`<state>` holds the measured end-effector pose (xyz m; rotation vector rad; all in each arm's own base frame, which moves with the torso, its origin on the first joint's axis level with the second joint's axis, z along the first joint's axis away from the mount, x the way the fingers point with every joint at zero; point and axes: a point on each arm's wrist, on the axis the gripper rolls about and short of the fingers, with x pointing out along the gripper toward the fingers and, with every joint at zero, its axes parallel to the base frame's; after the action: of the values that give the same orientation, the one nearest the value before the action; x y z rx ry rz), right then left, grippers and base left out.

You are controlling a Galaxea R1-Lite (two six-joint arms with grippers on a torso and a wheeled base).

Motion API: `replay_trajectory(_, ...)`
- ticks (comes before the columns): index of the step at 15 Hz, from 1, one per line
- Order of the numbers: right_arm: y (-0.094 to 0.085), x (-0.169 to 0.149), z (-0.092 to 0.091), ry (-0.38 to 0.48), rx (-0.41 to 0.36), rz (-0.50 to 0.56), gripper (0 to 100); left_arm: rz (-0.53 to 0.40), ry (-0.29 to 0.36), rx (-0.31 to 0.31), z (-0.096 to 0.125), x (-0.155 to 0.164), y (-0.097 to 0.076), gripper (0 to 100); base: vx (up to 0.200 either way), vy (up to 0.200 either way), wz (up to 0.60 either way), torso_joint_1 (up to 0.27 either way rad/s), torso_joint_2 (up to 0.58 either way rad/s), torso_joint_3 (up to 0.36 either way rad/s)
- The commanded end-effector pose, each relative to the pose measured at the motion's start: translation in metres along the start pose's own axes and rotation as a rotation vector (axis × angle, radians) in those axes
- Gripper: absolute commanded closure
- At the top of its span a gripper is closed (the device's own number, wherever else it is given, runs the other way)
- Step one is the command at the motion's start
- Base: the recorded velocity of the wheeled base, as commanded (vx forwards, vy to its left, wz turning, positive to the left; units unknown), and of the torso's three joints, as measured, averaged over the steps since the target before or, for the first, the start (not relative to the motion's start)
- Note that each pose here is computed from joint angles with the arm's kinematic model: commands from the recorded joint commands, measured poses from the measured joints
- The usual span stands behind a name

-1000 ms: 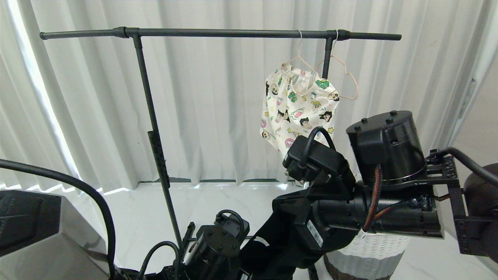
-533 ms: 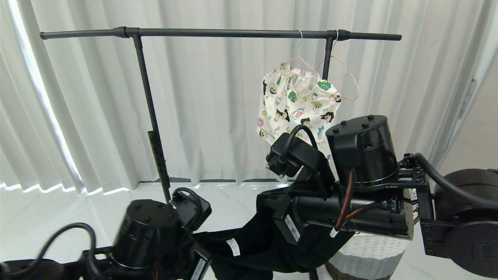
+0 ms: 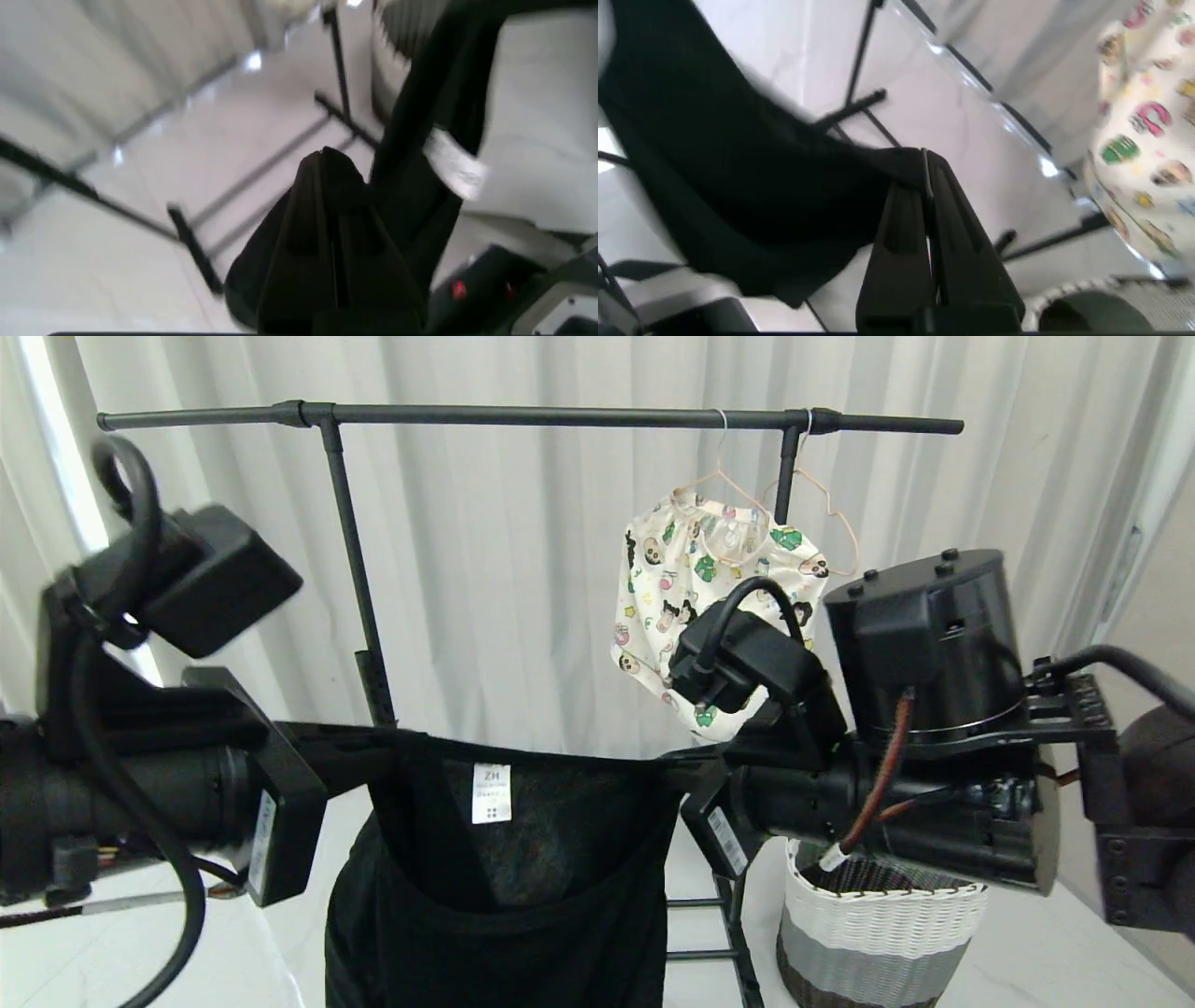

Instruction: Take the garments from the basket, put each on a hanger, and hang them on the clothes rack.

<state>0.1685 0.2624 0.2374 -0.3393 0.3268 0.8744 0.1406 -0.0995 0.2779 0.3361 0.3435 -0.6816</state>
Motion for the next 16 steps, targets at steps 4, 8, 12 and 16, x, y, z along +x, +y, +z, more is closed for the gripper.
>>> replay_trajectory(4, -0.039, -0.073, 0.029, -0.075, 0.022, -0.136, 100, -0.052, -0.179, 0.08, 0.056, -0.008, -0.006, 100, 0.0, 0.0, 0.0, 0.0, 0.0, 0.0)
replay_trajectory(8, -0.065, -0.093, 0.058, -0.138, 0.018, -0.219, 100, -0.095, -0.208, 0.144, 0.069, -0.002, -0.015, 100, 0.0, 0.0, 0.0, 0.0, 0.0, 0.0)
replay_trajectory(12, -0.065, -0.105, 0.061, -0.145, 0.013, -0.221, 100, -0.084, -0.209, 0.263, 0.074, 0.006, -0.015, 100, 0.0, 0.0, 0.0, 0.0, 0.0, 0.0)
replay_trajectory(16, -0.062, -0.135, 0.046, -0.088, 0.008, -0.2, 100, -0.053, -0.187, 0.292, 0.079, 0.027, -0.014, 100, 0.0, 0.0, 0.0, 0.0, 0.0, 0.0)
